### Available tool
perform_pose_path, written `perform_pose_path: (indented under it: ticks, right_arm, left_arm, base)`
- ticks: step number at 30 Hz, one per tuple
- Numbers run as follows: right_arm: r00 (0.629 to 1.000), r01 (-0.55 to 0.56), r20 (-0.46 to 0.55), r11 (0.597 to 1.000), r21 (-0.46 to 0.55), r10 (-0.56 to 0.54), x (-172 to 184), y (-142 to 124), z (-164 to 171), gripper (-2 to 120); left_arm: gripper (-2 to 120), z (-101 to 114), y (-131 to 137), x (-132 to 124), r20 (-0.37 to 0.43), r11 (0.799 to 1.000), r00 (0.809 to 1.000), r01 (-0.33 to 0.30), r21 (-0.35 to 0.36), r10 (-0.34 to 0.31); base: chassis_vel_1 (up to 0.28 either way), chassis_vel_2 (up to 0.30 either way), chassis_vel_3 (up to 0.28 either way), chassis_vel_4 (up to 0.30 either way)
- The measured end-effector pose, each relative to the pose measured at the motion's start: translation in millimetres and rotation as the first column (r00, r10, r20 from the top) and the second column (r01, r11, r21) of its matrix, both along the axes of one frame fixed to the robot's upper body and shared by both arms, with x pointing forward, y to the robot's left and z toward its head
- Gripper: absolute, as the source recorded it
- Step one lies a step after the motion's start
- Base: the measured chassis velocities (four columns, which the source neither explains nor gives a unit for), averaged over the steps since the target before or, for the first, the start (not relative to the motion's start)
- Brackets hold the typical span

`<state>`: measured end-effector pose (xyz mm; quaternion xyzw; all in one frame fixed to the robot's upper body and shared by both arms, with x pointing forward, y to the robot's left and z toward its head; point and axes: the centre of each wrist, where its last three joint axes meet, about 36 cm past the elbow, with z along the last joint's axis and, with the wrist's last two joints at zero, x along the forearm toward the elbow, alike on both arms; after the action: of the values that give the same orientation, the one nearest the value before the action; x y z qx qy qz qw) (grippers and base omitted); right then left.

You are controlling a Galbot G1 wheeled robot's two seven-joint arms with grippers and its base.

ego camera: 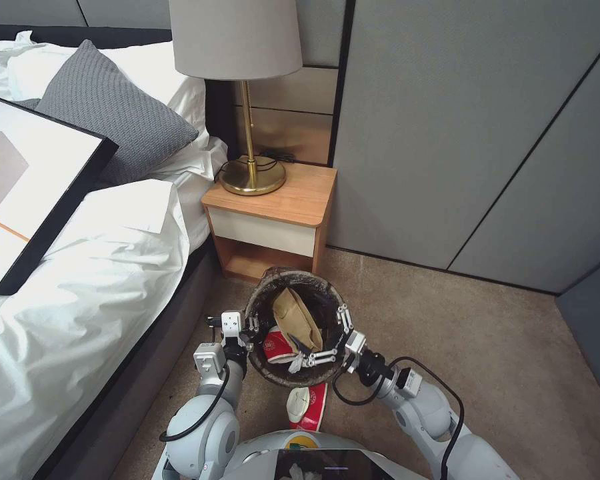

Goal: Pick up the trash bin, then pick up the garbage from the floor and place it into the trash bin.

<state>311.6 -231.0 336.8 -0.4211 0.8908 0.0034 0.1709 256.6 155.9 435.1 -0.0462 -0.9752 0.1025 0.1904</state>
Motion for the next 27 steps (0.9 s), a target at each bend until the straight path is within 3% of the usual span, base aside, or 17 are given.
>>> perform_pose_path:
  ticks: [3,4,6,7,10,11,13,15,19,27]
  right_arm:
    - [0.975,0.207,0.079,0.977,0.044,-0.210,0,3,38,100]
    - [0.975,0.207,0.079,0.977,0.044,-0.210,0,3,38,100]
    - [0.934,0.343,0.085,0.937,0.061,-0.347,-11,-3,57,100]
    - [0.934,0.343,0.085,0.937,0.061,-0.347,-11,-3,57,100]
    - [0.816,0.577,0.008,0.815,0.056,-0.579,-43,-12,63,100]
    - [0.816,0.577,0.008,0.815,0.056,-0.579,-43,-12,63,100]
    - [0.737,0.675,-0.026,0.736,0.053,-0.675,-54,-20,55,100]
    - [0.695,0.719,-0.028,0.694,0.032,-0.719,-59,-31,43,100]
    - [0.655,0.756,-0.023,0.655,0.009,-0.756,-70,-48,20,100]
    - [0.643,0.766,-0.039,0.643,0.009,-0.765,-74,-54,5,100]
  left_arm:
    - [3,-1,1,0,0.002,1.000,1.000,-0.005,0.008,0.005]
    - [3,-1,1,0,0.002,1.000,1.000,-0.005,0.008,0.005]
    - [3,-2,4,1,0.005,1.000,1.000,-0.013,0.019,0.013]
    - [3,-2,4,1,0.005,1.000,1.000,-0.013,0.019,0.013]
    - [3,-4,8,2,0.007,0.999,1.000,-0.022,0.031,0.021]
    - [3,-4,8,2,0.007,0.999,1.000,-0.022,0.031,0.021]
    - [3,-3,7,2,0.007,0.999,1.000,-0.020,0.029,0.020]
    - [3,-3,7,1,0.008,0.999,1.000,-0.021,0.029,0.021]
    - [3,-2,8,0,0.008,0.999,1.000,-0.023,0.026,0.023]
    - [3,0,8,-1,0.010,0.999,1.000,-0.026,0.019,0.026]
  base:
    - [0.000,0.000,0.000,0.000]
    - [0.000,0.000,0.000,0.000]
    - [0.000,0.000,0.000,0.000]
    - [0.000,0.000,0.000,0.000]
    - [0.000,0.000,0.000,0.000]
    - [0.000,0.000,0.000,0.000]
    - [0.000,0.000,0.000,0.000]
    - [0.000,0.000,0.000,0.000]
    - [0.000,0.000,0.000,0.000]
    - [0.000,0.000,0.000,0.000]
